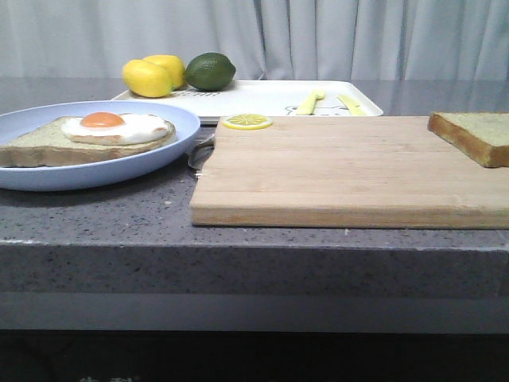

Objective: Place bread and move sandwich to tray
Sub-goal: 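Lower the right gripper onto the bread slice on the cutting board and grasp it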

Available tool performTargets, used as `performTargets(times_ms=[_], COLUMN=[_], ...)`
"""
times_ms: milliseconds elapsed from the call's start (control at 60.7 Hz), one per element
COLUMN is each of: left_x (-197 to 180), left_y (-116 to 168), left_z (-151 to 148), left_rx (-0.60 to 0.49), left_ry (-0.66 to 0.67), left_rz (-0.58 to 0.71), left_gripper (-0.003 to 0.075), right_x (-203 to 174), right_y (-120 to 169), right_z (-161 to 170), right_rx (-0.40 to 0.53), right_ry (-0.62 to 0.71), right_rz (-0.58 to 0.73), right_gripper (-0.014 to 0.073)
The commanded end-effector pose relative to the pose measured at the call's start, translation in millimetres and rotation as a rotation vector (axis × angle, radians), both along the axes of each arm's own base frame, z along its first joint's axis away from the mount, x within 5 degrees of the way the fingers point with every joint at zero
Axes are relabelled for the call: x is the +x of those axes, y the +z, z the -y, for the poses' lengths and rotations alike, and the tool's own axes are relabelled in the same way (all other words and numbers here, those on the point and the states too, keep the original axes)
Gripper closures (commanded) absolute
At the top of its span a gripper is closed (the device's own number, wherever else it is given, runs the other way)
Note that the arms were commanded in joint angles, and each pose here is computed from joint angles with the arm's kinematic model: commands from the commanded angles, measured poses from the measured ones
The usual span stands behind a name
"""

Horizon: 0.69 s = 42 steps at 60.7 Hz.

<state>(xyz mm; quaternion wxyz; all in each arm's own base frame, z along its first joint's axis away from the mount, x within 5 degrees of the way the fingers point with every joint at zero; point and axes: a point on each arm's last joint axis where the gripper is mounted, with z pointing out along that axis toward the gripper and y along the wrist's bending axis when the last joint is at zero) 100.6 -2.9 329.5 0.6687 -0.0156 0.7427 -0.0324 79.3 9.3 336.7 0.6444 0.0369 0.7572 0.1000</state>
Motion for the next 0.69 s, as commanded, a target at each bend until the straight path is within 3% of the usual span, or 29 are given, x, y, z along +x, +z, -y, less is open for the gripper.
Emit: performTargets(times_ms=[0, 66, 165, 214, 297, 346, 428, 676], left_x=[7.0, 7.7, 7.7, 7.7, 7.7, 7.7, 7.7, 7.7], left_y=[17.1, 18.4, 19.8, 20.3, 20.5, 20.5, 20.5, 20.5], left_z=[0.5, 0.6, 0.7, 0.7, 0.7, 0.7, 0.7, 0.7], left_rx=[-0.006, -0.006, -0.007, -0.003, -0.003, -0.003, -0.003, -0.003], left_ry=[-0.002, -0.003, -0.004, -0.004, -0.004, -0.004, -0.004, -0.004], left_rz=[0.077, 0.092, 0.107, 0.112, 0.114, 0.114, 0.114, 0.114], left_gripper=[0.0741, 0.0738, 0.0662, 0.0569, 0.0316, 0.0185, 0.0054, 0.0049], right_x=[6.8, 6.8, 6.8, 6.8, 7.1, 7.3, 7.5, 15.8], right_y=[18.2, 18.3, 17.7, 17.3, 16.3, 15.5, 14.4, 13.4], right_z=[1.6, 1.6, 1.5, 1.4, 1.5, 1.5, 1.0, -0.9], right_rx=[0.004, 0.004, 0.003, 0.003, 0.003, 0.003, 0.017, 0.021], right_ry=[-0.02, -0.02, -0.019, -0.018, -0.018, -0.018, -0.015, 0.003], right_rz=[0.087, 0.087, 0.082, 0.078, 0.076, 0.073, 0.068, -0.026], right_gripper=[0.0637, 0.0568, 0.0357, 0.0228, 0.0013, -0.0067, -0.0047, -0.0046])
